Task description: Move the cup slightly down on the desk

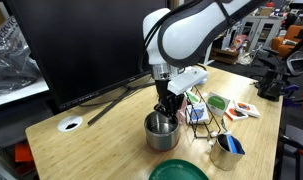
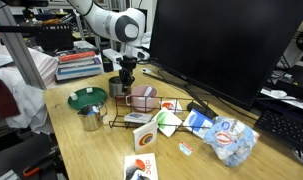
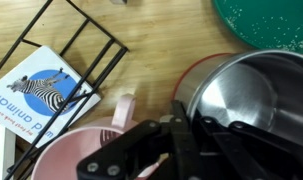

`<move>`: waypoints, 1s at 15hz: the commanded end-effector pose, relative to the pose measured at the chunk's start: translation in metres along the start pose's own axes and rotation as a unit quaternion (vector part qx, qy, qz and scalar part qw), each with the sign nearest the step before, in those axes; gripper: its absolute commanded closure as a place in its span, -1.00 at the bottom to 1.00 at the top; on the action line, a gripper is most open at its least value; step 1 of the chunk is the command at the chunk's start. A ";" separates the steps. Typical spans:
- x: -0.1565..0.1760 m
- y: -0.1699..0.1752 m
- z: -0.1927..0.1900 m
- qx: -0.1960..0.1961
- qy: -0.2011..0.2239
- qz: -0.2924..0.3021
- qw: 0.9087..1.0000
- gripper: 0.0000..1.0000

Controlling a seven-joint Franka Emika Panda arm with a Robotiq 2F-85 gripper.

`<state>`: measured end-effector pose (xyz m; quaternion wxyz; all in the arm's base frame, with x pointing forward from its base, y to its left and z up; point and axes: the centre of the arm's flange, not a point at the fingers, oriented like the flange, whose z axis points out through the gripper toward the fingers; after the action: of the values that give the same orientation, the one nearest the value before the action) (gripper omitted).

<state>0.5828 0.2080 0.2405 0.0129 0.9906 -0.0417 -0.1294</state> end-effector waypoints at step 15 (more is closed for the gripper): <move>-0.010 0.019 0.003 -0.021 -0.020 -0.036 0.999 -0.65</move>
<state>0.5756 0.1912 0.2270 0.0202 0.9887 -0.0228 -0.1470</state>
